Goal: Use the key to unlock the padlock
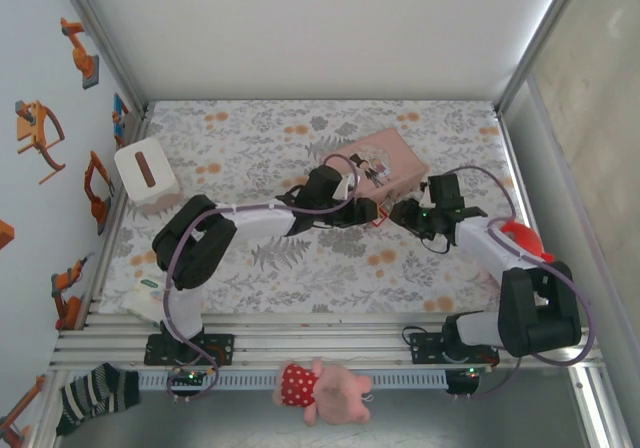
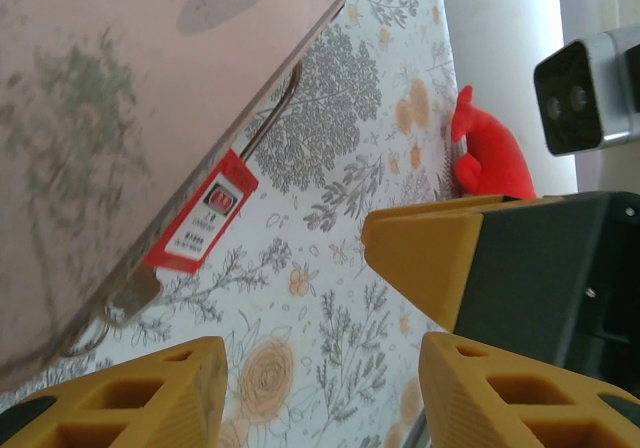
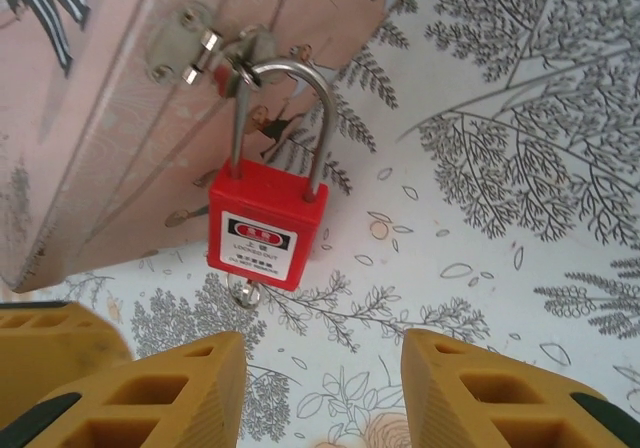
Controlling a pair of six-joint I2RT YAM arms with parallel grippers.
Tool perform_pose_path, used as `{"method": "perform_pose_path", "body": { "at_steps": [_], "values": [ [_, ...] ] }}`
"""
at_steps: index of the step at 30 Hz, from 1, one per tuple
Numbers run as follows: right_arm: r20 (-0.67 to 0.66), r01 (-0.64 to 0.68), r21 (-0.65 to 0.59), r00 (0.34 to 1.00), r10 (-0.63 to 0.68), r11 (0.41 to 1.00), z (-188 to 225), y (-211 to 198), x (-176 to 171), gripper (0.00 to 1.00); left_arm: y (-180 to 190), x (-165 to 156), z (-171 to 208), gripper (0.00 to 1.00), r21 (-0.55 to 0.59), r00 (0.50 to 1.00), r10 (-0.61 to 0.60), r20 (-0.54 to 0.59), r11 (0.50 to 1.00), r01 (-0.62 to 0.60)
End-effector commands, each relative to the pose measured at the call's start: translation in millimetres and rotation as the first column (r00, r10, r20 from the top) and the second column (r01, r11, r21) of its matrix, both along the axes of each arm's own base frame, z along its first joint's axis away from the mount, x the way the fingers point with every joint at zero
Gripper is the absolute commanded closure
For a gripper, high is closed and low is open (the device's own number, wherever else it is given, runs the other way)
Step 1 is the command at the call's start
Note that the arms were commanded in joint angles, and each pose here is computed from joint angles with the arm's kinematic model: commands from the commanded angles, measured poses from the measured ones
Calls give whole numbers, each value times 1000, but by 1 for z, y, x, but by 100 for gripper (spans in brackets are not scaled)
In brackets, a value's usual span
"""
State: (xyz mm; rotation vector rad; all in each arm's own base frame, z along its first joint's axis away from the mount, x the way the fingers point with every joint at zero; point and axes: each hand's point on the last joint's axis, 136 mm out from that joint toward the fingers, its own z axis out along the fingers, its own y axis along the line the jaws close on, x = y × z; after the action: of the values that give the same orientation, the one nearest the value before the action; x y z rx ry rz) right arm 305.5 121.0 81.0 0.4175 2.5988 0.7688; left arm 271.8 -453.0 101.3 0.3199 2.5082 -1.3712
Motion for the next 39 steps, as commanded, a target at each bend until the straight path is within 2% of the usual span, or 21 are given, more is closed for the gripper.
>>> {"method": "perform_pose_path", "body": {
  "at_steps": [1,8,13,17,21,26,30,33,39],
  "values": [
    [31,-27,-9,999,27,1000,8,-2,8,56,0,16,-3,48,50,999,-3,43,999,1],
    [36,-20,13,999,20,1000,7,-5,13,56,43,70,-26,48,192,983,148,113,967,-167],
    [112,-91,175,991,72,980,9,17,23,56,51,95,-25,49,210,977,121,175,965,-157],
    [147,-116,230,986,83,966,9,25,30,58,48,102,-20,49,191,974,77,211,974,-119],
    [188,-109,218,980,68,970,8,25,36,58,53,88,-13,50,185,974,46,224,979,-89],
    [197,-139,60,972,125,989,1,31,35,48,66,58,-8,48,173,986,47,160,982,-75],
    [157,-124,-15,980,125,992,-3,37,36,42,74,28,-1,39,125,992,28,121,991,-43],
    [108,-108,-33,988,111,994,-11,45,37,41,88,9,3,29,89,994,34,100,995,-43],
    [41,-46,-147,998,52,988,-24,46,43,38,114,-23,10,23,86,994,10,108,996,-20]
  ]
}}
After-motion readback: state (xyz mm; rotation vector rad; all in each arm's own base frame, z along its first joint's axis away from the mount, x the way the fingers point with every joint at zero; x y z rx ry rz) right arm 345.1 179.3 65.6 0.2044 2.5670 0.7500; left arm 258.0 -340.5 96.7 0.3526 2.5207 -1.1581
